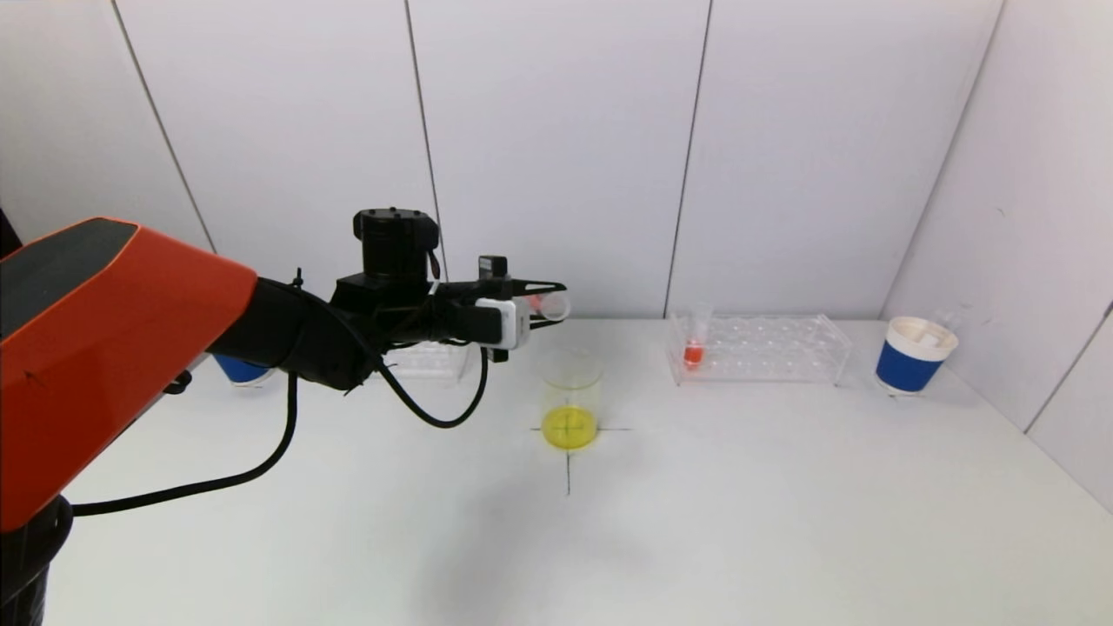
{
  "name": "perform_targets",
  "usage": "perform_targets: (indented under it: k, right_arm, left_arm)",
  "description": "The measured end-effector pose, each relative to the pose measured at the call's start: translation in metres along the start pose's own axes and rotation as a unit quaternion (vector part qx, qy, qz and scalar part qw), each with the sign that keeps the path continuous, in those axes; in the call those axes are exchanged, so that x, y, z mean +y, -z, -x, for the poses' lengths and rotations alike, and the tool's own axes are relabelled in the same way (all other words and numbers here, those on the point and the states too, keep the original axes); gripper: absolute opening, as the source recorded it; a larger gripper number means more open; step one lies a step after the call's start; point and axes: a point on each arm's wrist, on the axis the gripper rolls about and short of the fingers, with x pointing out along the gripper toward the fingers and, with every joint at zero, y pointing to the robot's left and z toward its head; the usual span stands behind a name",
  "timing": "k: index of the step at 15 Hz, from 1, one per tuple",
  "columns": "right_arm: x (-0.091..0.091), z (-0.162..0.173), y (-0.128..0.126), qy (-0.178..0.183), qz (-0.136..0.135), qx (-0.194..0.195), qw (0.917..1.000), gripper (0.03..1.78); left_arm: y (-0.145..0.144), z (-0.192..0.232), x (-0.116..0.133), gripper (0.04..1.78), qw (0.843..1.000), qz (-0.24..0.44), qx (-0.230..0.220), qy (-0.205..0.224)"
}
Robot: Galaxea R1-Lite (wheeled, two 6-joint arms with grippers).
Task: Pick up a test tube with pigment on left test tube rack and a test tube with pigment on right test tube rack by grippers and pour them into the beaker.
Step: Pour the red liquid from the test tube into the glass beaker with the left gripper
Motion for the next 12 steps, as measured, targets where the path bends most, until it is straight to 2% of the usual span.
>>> perform_targets:
  k: [12]
  right_arm:
    - [0.0, 0.0, 0.0, 0.0, 0.0, 0.0, 1.0, 1.77]
  left_arm:
    - [0.017, -0.009, -0.015, 0.46, 0.998, -0.066, 0.017, -0.006]
